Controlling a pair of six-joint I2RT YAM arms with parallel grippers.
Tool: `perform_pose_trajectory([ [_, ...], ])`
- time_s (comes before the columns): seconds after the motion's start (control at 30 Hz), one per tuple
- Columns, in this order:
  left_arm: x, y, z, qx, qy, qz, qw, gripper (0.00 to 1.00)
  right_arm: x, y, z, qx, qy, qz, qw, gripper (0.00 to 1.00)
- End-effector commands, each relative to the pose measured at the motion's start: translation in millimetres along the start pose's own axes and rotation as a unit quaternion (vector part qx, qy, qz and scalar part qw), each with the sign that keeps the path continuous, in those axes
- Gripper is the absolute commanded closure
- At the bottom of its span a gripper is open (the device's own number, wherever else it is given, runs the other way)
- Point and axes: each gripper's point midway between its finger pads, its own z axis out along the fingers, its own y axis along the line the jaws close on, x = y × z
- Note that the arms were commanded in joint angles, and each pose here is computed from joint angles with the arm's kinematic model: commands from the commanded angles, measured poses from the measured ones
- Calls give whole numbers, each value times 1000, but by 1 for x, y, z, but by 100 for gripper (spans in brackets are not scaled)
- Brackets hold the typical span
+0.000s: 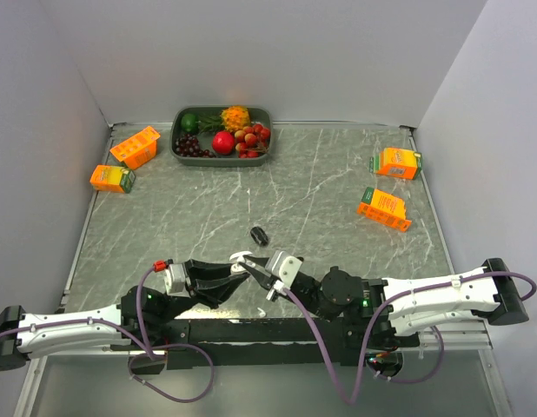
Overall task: Insert the wireless bluetooth earbuds into the charging case
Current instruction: Place the earbud in the charging case.
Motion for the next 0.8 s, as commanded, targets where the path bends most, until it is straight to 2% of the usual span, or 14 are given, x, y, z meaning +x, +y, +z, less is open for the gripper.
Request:
perform_pose_trajectory([
  [0.0,-9,0,1,-2,-17,-11,1000,99,-12,2,0,0,-21,17,1000,100],
  [0.77,-11,0,1,-2,-22,-11,1000,99,3,12,3,-11,5,19,1000,100],
])
